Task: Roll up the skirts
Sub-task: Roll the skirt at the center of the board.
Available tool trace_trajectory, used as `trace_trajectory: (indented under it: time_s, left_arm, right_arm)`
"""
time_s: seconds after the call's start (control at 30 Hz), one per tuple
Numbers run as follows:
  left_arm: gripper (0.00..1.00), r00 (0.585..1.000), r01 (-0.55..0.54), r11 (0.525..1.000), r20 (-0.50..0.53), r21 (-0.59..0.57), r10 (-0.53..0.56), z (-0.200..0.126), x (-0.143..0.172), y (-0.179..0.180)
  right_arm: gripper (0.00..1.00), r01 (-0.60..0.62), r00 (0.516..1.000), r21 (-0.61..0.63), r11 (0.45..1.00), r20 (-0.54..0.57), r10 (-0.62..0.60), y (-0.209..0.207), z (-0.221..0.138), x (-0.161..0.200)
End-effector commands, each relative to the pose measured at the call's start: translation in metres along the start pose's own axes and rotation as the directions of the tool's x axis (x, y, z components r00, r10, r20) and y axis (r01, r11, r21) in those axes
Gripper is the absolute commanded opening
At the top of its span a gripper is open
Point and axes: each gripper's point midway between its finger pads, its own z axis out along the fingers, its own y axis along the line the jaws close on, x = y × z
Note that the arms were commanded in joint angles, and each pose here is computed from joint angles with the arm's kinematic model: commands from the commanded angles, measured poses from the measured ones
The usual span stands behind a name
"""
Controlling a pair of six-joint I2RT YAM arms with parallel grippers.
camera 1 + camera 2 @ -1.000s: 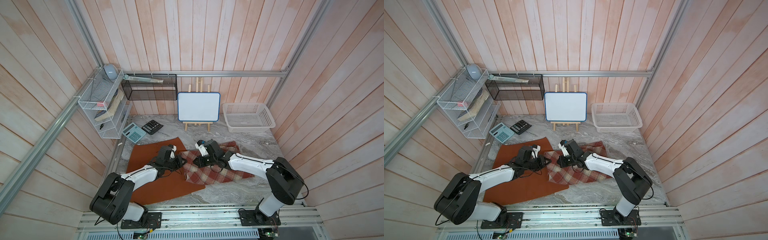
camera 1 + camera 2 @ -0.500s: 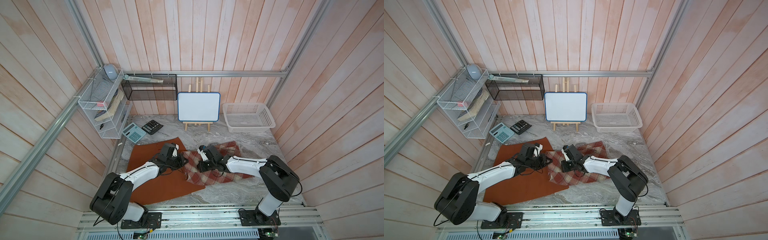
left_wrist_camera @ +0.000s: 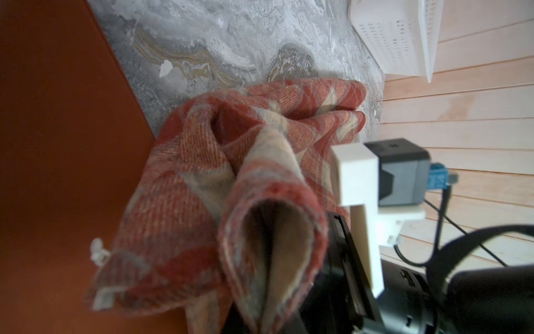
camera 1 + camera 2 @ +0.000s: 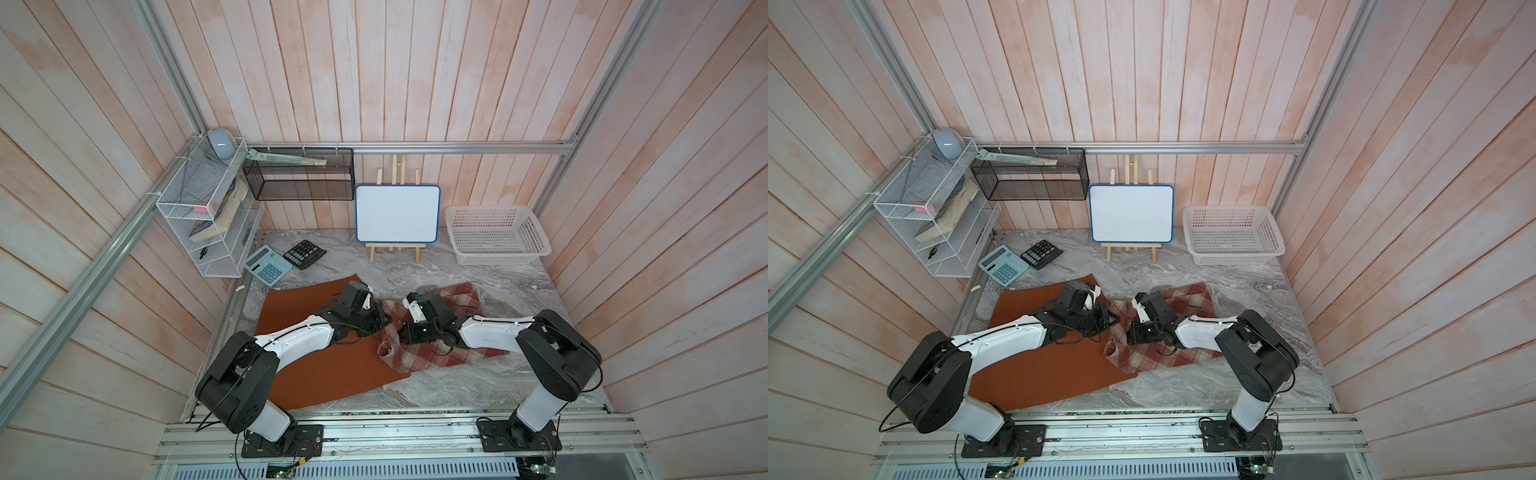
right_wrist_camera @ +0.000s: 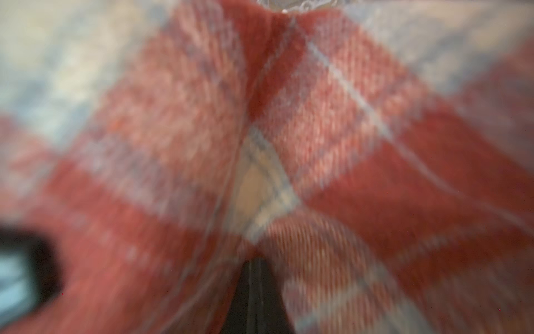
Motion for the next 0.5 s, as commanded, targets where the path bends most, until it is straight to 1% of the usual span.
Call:
trace_trajectory:
  time_s: [0.0,0.03,0.07,0.13,0.2,0.27,0.47]
  left_arm:
    - [0.00,0.999,-0.020,1.000,0.037,-0.002,0.020,-0.003,-0.011,-0.010]
    - [0.00,0.999,-0.025,1.000,0.041,-0.009,0.025,-0.004,-0.011,-0.010]
    - [0.00,0.998,-0.031,0.999,0.050,-0.016,0.032,-0.006,-0.013,-0.011]
    - [0.00,0.998,-0.036,0.999,0.057,-0.020,0.037,-0.008,-0.015,-0.012]
    - [0.00,0.998,-0.042,0.999,0.036,-0.023,0.043,-0.005,-0.014,-0.013]
    - [0.00,0.999,-0.043,0.999,0.018,-0.028,0.043,-0.001,-0.011,-0.011]
    - [0.00,0.998,-0.066,0.997,0.013,-0.047,0.066,0.004,-0.011,-0.016]
  right_arm:
    - [0.02,0.018,0.994,-0.029,0.999,0.105,-0.015,0.023,-0.038,-0.024]
    - [0.02,0.020,0.991,0.004,1.000,0.131,-0.021,0.020,-0.046,-0.028]
    - [0.01,0.013,0.987,0.063,0.998,0.159,-0.023,0.010,-0.055,-0.032]
    - [0.00,-0.020,0.983,0.162,0.987,0.182,-0.010,-0.021,-0.065,-0.033]
    - [0.00,-0.062,0.988,0.222,0.973,0.155,0.027,-0.054,-0.068,-0.025]
    - [0.00,-0.088,0.989,0.276,0.957,0.142,0.049,-0.078,-0.065,-0.016]
    - [0.00,-0.116,0.992,0.276,0.954,0.075,0.099,-0.100,-0.037,0.010]
